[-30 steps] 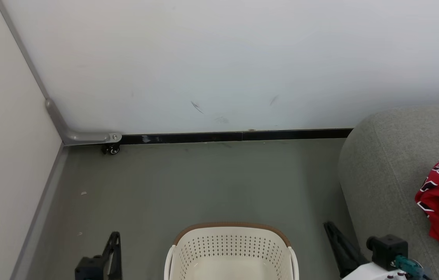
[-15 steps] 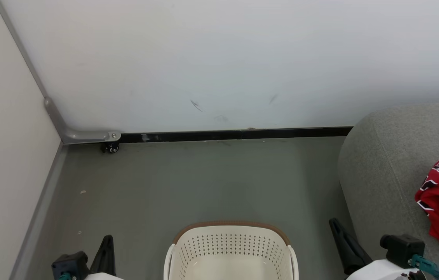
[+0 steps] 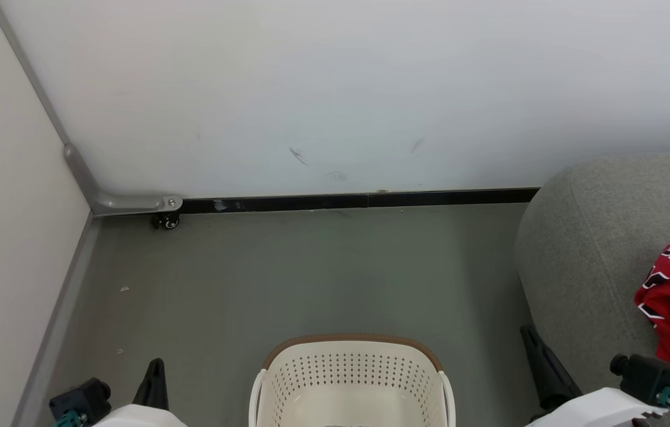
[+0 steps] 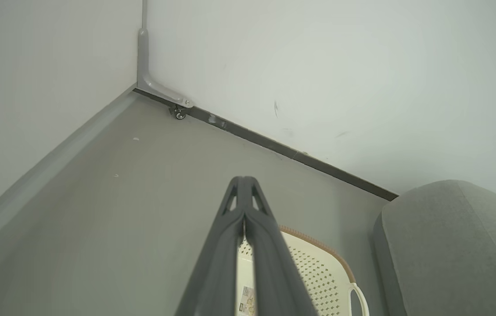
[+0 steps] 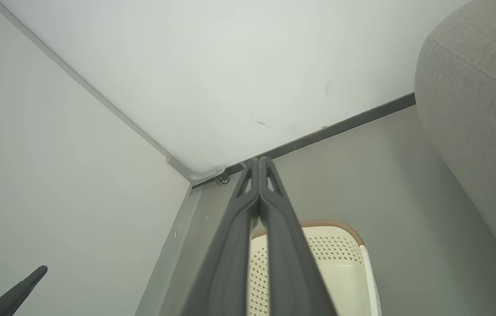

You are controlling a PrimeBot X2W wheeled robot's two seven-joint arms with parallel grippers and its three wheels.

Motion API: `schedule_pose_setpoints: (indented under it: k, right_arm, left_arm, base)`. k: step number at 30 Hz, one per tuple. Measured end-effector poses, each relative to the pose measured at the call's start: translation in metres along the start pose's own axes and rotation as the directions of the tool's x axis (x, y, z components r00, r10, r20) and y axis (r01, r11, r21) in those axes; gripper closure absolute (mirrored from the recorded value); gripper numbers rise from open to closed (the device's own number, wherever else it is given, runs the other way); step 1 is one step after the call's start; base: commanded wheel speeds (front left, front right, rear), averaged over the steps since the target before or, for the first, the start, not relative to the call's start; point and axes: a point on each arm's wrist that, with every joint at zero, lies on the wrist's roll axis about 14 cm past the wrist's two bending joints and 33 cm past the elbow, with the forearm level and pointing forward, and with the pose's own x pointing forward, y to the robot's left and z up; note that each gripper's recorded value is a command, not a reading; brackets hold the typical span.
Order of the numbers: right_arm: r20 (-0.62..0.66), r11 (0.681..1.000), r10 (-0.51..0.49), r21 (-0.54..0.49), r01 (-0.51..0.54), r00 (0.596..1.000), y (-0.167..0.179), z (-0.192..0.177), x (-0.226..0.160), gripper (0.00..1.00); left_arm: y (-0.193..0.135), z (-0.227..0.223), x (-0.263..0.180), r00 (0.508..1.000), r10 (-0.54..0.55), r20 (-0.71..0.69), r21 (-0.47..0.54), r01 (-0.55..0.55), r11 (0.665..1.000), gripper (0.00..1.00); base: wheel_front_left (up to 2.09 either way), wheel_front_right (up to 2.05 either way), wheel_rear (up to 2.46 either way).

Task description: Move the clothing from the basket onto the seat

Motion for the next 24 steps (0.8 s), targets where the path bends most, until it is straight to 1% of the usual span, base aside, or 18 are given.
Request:
schedule_pose_setpoints:
  k: [8, 13, 18, 24]
  right_arm:
    - [0.017, 0.993, -0.017, 0.121, 0.015, 1.000, -0.006, 0.005, 0.001, 1.00]
    - [0.032, 0.981, -0.023, 0.195, 0.016, 0.999, -0.008, 0.009, 0.002, 1.00]
    - [0.041, 0.964, -0.030, 0.266, 0.018, 0.999, -0.011, 0.012, 0.002, 1.00]
    - [0.073, 0.938, -0.034, 0.348, 0.007, 0.997, -0.012, 0.022, 0.005, 1.00]
  left_arm:
    - [-0.001, 0.000, 0.004, 1.000, -0.009, -0.028, -0.133, 0.005, 0.991, 1.00]
    - [-0.003, 0.001, 0.005, 0.999, -0.024, -0.038, -0.216, 0.015, 0.976, 1.00]
    - [-0.005, 0.002, 0.006, 0.998, -0.035, -0.048, -0.298, 0.019, 0.954, 1.00]
    - [-0.007, 0.004, 0.007, 0.997, -0.056, -0.051, -0.392, 0.032, 0.919, 1.00]
  base:
    - [0.00, 0.00, 0.00]
    - [0.00, 0.00, 0.00]
    - [0.00, 0.00, 0.00]
    - [0.00, 0.00, 0.00]
